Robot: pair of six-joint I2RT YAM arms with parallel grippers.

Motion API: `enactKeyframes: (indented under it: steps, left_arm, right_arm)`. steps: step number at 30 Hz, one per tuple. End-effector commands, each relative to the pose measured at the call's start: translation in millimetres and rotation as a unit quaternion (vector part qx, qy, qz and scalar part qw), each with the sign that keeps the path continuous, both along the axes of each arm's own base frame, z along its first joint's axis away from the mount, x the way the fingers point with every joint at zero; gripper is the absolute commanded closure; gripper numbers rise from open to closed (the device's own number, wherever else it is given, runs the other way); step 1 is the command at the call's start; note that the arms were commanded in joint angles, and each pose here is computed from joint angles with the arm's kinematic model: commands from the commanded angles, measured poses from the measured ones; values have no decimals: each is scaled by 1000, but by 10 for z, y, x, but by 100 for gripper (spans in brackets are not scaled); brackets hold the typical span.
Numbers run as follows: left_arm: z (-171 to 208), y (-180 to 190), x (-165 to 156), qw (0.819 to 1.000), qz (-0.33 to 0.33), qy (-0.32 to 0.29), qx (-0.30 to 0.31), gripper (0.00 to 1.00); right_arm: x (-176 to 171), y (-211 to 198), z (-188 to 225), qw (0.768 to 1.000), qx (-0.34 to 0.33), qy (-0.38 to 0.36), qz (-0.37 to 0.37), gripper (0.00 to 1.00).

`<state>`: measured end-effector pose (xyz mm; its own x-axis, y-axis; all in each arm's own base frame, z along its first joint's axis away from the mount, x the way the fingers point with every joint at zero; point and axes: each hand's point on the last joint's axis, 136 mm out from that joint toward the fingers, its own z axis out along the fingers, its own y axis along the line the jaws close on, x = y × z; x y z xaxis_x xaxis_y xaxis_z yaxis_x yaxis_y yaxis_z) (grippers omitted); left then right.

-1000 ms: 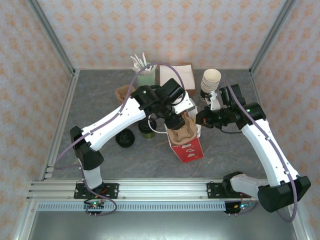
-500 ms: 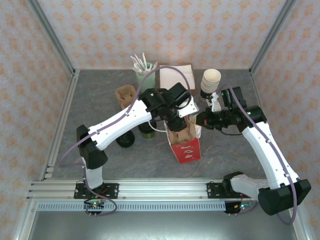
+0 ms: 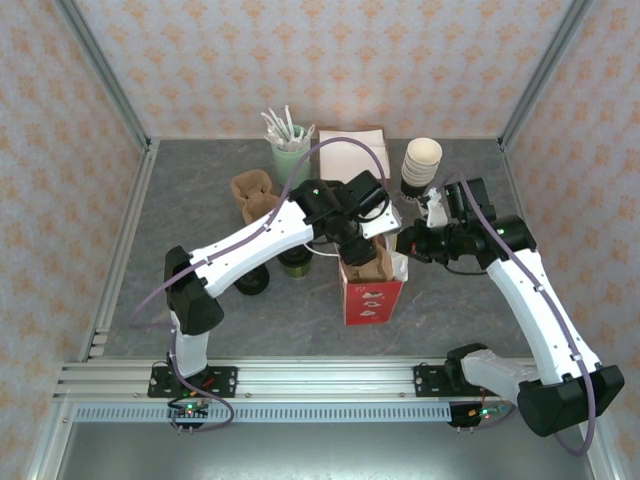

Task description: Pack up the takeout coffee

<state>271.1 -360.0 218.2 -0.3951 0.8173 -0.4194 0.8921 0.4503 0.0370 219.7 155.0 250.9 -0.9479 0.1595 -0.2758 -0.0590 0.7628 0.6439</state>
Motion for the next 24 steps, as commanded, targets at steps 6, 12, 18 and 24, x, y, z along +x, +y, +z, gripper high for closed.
enactKeyframes:
  steps: [6, 12, 18, 24]
  left_arm:
    - [10, 110, 3, 999, -15, -15, 48, 59]
    - [-112, 53, 8, 997, -25, -8, 68, 59]
    - [-208, -10, 23, 996, -38, -4, 76, 59]
    - [-320, -4, 14, 994, -54, 3, 93, 59]
  right_arm:
    - [45, -64, 143, 999, 3, -39, -31, 90]
    - [87, -47, 172, 998, 18, -49, -42, 87]
    - [106, -116, 81, 997, 2, -40, -64, 86]
    - [106, -165, 78, 997, -13, -41, -71, 94]
